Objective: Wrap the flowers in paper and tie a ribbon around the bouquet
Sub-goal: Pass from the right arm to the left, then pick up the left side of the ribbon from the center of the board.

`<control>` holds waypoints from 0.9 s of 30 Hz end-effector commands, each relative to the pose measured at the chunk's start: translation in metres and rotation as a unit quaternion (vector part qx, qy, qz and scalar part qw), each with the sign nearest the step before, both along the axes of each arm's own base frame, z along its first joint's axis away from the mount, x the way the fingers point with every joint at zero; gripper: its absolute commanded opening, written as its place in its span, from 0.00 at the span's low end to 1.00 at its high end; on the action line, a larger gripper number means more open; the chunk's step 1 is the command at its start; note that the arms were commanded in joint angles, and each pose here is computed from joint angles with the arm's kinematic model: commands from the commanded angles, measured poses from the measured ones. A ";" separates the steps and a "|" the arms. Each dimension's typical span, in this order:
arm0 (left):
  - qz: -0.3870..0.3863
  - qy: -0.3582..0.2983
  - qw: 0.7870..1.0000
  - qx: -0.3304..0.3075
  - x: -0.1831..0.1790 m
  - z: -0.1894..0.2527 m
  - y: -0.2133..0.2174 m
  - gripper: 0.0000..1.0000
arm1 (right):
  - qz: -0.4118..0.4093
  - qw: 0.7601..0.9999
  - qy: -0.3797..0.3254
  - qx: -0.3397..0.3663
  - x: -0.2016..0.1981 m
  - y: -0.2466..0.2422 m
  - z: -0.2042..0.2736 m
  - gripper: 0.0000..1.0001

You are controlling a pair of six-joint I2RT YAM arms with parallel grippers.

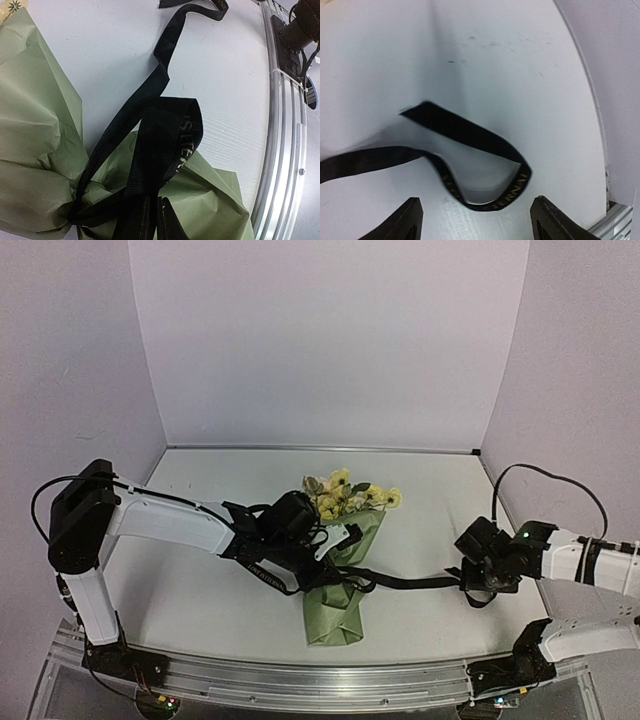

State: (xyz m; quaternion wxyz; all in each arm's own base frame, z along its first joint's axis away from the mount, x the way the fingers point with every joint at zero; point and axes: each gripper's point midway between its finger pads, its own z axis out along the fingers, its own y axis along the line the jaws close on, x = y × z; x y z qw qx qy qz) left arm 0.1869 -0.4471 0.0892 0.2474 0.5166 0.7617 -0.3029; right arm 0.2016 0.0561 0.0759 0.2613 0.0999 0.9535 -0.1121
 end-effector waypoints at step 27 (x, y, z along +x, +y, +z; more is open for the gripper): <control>-0.006 -0.014 1.000 -0.022 0.000 0.018 -0.007 0.07 | -0.215 0.965 0.115 0.094 -0.009 -0.042 -0.067 0.22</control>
